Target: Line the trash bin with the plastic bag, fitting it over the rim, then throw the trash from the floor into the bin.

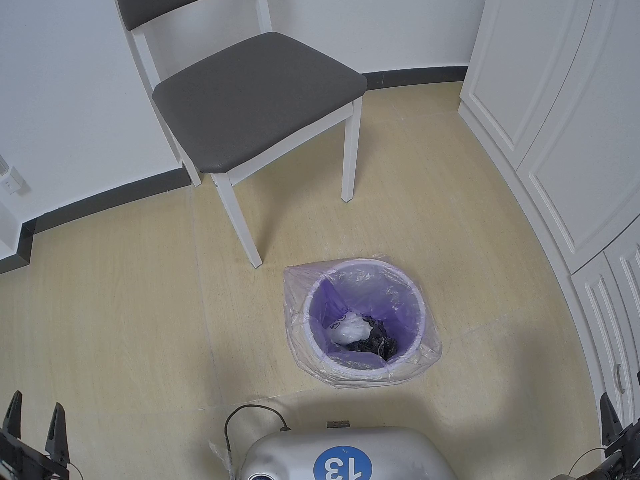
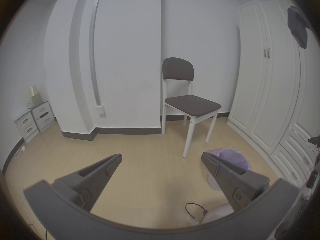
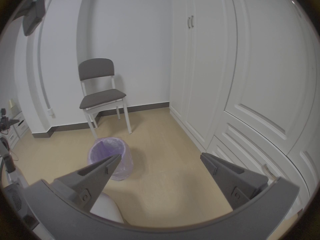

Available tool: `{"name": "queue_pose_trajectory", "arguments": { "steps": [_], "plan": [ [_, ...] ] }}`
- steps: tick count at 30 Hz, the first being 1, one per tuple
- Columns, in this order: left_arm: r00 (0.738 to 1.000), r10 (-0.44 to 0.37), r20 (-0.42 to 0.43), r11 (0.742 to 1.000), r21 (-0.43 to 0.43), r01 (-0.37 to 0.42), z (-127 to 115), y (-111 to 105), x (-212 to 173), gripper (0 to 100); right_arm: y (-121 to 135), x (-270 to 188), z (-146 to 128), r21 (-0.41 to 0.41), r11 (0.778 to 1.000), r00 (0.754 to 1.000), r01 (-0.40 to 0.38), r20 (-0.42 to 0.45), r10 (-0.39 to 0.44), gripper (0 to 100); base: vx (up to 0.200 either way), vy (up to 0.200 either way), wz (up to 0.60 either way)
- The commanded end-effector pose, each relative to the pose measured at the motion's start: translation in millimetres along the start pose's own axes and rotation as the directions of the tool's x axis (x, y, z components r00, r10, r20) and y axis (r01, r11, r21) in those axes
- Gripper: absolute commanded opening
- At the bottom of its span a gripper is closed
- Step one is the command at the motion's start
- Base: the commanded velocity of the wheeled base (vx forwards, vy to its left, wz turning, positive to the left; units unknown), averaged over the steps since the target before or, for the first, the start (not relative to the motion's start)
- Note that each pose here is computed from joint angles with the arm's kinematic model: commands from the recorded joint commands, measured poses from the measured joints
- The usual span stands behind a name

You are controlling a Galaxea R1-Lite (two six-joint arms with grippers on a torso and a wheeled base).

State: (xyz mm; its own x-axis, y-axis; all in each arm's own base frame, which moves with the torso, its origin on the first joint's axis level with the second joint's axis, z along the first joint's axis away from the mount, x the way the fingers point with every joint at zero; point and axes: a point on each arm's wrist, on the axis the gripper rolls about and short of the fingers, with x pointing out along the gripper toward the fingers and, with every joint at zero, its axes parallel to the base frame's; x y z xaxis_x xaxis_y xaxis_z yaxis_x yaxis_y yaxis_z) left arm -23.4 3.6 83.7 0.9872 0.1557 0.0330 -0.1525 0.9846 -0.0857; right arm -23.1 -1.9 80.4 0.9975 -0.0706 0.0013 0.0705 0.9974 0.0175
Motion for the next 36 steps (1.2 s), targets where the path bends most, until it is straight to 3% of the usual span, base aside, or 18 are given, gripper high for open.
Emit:
{"name": "queue_pose_trajectory", "arguments": {
  "steps": [1,4,7,14,19,24,27,28,29,32,33,36],
  "plan": [
    [0.993,0.113,0.035,0.993,-0.028,-0.112,-1.9,2.7,-0.1,100,-0.1,0.1,-5.0,-0.001,1.000,1.000,0.003,-0.004,-0.003,100,0.000,0.000,0.00],
    [0.995,0.096,0.032,0.994,-0.064,-0.094,-2.1,2.4,0.0,100,0.2,0.1,-5.0,-0.021,1.000,1.000,-0.012,-0.005,0.012,100,0.000,0.000,0.00],
    [0.999,0.020,0.026,0.998,-0.059,-0.018,-2.2,0.6,0.1,100,0.5,0.1,-5.0,-0.015,1.000,1.000,-0.026,-0.005,0.026,100,0.000,0.000,0.00],
    [0.996,-0.085,-0.013,0.996,0.032,0.085,-3.9,-1.5,-0.6,100,0.5,0.1,-5.1,-0.019,0.999,1.000,-0.026,-0.006,0.026,100,0.000,0.000,0.00],
    [0.993,-0.117,-0.028,0.989,0.082,0.119,-5.5,-2.3,-0.6,100,0.5,0.1,-5.1,-0.027,0.999,1.000,-0.026,-0.006,0.026,100,0.000,0.000,0.00],
    [0.989,-0.142,-0.040,0.987,0.075,0.145,-8.0,-2.6,-0.1,100,0.5,0.1,-5.0,-0.038,0.999,1.000,-0.026,-0.005,0.026,100,0.000,0.000,0.00],
    [0.985,-0.170,-0.038,0.979,0.103,0.173,-7.5,-3.3,-0.2,100,1.2,0.2,-5.1,-0.091,0.994,0.999,-0.054,-0.004,0.054,100,0.000,0.000,0.00],
    [0.978,-0.206,-0.036,0.964,0.166,0.209,-7.1,-4.2,-0.4,100,2.0,0.1,-5.0,-0.117,0.989,0.996,-0.087,-0.003,0.087,100,0.000,0.000,0.00],
    [0.976,-0.215,-0.039,0.960,0.175,0.219,-7.3,-4.3,-0.4,100,2.0,0.1,-5.0,-0.109,0.990,0.996,-0.090,-0.003,0.090,100,0.000,0.000,0.00],
    [0.982,-0.186,-0.042,0.976,0.110,0.190,-7.9,-3.7,-0.3,100,1.3,0.0,-4.8,-0.044,0.997,0.998,-0.057,-0.004,0.057,100,0.000,0.000,0.00],
    [0.989,-0.142,-0.039,0.989,0.028,0.144,-7.5,-2.7,-0.2,100,0.2,0.2,-4.5,0.058,0.998,1.000,-0.008,0.003,0.008,100,0.000,0.000,0.00],
    [0.991,-0.126,-0.033,0.992,0.021,0.127,-7.3,-2.3,-0.1,100,0.3,0.1,-5.0,-0.025,1.000,1.000,-0.011,-0.005,0.011,100,0.000,0.000,0.00]
  ]
}}
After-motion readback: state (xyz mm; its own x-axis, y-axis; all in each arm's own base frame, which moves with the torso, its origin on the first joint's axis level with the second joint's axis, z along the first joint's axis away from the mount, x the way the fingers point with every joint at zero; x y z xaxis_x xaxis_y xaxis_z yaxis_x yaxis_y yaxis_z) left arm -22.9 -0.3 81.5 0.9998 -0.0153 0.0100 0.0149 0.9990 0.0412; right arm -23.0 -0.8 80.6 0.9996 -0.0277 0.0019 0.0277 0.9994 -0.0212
